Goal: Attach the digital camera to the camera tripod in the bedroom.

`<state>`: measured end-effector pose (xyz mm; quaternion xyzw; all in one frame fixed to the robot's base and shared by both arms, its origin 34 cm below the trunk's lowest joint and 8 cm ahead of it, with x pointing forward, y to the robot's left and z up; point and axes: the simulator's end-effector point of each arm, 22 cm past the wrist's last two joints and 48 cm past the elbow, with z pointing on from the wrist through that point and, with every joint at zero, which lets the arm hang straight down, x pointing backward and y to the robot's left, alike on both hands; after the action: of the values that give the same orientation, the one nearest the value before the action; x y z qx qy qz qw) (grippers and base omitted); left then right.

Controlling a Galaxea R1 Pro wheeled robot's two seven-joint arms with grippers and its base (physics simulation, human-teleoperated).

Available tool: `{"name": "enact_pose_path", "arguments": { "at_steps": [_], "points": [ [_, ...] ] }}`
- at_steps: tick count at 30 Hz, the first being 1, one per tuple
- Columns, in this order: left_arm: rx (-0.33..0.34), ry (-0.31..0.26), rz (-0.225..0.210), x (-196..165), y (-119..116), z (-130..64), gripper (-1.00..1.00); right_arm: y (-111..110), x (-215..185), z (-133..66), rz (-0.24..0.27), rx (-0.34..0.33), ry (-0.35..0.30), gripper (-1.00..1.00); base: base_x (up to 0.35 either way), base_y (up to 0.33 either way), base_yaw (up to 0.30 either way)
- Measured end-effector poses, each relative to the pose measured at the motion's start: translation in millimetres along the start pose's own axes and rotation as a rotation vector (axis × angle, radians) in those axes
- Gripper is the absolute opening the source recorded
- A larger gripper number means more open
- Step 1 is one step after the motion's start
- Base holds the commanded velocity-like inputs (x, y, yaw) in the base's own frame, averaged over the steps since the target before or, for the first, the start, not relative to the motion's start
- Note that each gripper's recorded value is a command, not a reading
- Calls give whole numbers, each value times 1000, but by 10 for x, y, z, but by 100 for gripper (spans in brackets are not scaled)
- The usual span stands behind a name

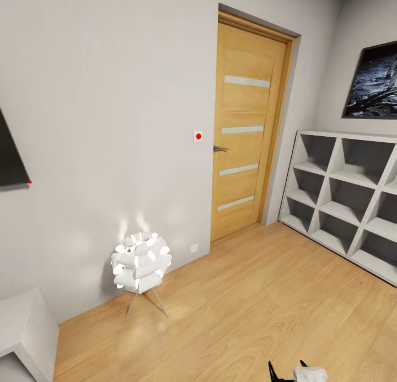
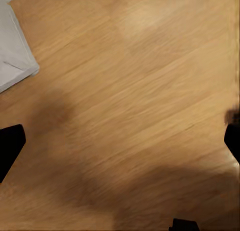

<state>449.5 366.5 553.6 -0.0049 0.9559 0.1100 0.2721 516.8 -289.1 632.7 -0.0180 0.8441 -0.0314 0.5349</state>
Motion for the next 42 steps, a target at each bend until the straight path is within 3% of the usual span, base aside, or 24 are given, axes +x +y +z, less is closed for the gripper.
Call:
{"name": "enact_pose_path", "arguments": {
  "at_steps": [2, 4, 6, 10, 11, 18, 19, 22, 27, 31, 38, 42],
  "points": [
    [0, -20, -7, -304, -7, 8, 100, -4, -266, 53, 1, 1, -58, 100, 0, 0, 0],
    [3, -73, -25, -1003, -7, 22, 100, -8, -843, 142, 3, 3, -177, 100, 0, 0, 0],
    [6, -104, -36, -1428, 3, 9, 100, -19, -1366, 228, 5, 5, -278, 100, 0, 0, 0],
    [12, -148, -50, -1970, 18, -34, 100, -56, -2165, 423, 9, 13, -405, 100, 0, 0, 0],
    [20, -168, -55, -2203, 12, -62, 100, -78, -2520, 529, 11, 18, -443, 100, 0, 0, 0],
    [110, -166, -63, -2792, -135, -109, 100, -151, -3487, 854, 20, 30, -469, 100, 0, 0, 0],
    [224, -150, -62, -3011, -347, -146, 100, -173, -3779, 933, 26, 32, -465, 100, 0, 0, 0],
    [332, -165, -45, -3182, -577, -246, 100, -164, -3917, 951, 30, 29, -472, 100, 0, 0, 0],
    [398, -180, 0, -3235, -769, -308, 100, -77, -3987, 949, 23, 9, -483, 100, 0, 0, 0],
    [401, -184, 15, -3241, -733, -306, 100, 18, -4020, 939, 10, -12, -494, 100, 0, 0, 0],
    [362, -196, 33, -3274, -367, -279, 100, 197, -4090, 901, -13, -49, -529, 100, 0, 0, 0],
    [355, -204, 38, -3301, -306, -290, 100, 224, -4069, 908, -17, -55, -530, 100, 0, 0, 0]
  ]
}}
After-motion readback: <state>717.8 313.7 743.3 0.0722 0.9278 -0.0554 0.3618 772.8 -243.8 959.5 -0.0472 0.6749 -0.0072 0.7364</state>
